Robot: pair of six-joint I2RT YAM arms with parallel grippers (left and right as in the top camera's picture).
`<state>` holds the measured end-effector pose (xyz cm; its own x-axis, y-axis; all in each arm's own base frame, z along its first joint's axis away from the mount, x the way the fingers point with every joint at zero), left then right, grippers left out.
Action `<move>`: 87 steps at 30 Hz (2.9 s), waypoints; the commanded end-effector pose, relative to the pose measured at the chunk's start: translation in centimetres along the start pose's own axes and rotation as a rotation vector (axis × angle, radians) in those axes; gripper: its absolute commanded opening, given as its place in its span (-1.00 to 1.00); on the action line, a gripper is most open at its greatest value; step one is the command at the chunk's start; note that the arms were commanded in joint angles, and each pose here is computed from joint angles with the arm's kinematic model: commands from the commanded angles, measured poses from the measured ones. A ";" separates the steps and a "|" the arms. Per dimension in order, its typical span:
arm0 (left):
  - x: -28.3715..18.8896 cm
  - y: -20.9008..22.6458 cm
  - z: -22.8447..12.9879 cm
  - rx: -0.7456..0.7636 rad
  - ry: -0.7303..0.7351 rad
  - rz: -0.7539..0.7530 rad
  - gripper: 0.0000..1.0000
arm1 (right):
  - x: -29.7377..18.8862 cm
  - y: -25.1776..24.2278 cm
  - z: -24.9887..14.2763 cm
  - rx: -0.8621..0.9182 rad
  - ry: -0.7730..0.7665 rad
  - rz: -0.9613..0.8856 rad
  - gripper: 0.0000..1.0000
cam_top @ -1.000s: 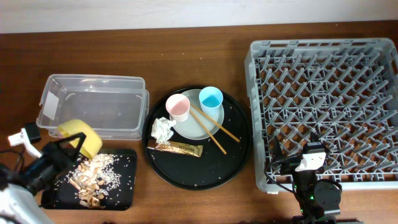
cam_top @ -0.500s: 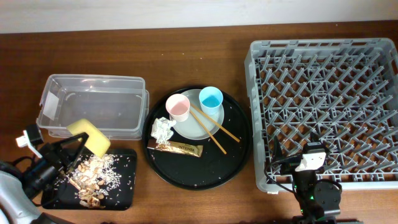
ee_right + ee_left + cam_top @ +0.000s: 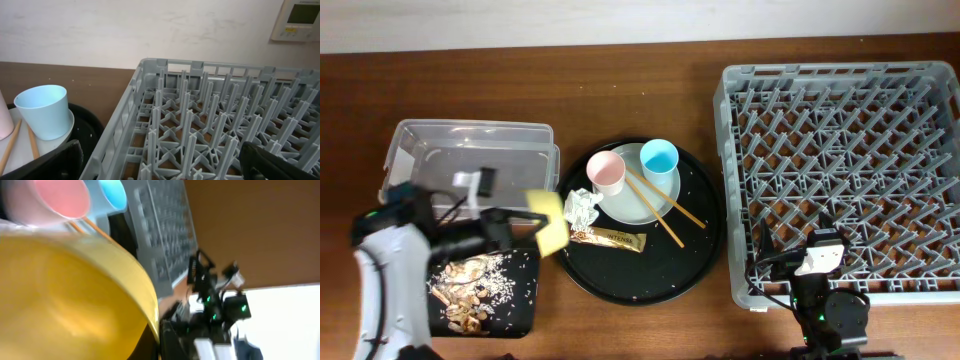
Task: Sort waste into correct bins and load items into the dishwasher rack
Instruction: 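Set the empty yellow bowl back on the round tray, release, then grasp the pink cup with the left gripper and lift it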
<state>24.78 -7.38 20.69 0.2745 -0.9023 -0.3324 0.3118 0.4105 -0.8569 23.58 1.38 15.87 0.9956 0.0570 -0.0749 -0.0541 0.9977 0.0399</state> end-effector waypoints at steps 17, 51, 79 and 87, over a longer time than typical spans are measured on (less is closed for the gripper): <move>16.3 3.4 -7.4 0.075 0.365 0.782 -1.00 | 0.0 0.0 -0.3 0.003 0.006 -0.004 0.97; -2.6 -15.6 8.2 0.679 -0.606 0.746 0.99 | 0.0 0.0 -0.3 0.003 0.006 -0.004 0.97; 16.6 3.7 9.1 0.460 0.004 0.859 -0.99 | 0.0 0.0 -0.3 0.003 0.006 -0.004 0.97; 2.8 -13.6 5.0 0.700 -0.039 0.253 -1.00 | 0.0 0.0 -0.3 0.003 0.006 -0.004 0.96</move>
<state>31.27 -13.94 29.03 0.6451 -0.4104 -0.6445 0.4129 0.8970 -0.1579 23.59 1.38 15.84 0.9954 0.0570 -0.0764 -0.0541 0.9978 0.0391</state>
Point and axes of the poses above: each gripper's point midway between its finger pads, its own x axis out along the fingers, its own y axis along the line the jaws close on, z = x × y, the point moved 1 cm from there along -x, back along the fingers, and after that the axes turned 4 degrees about x, right-handed, at the moved point
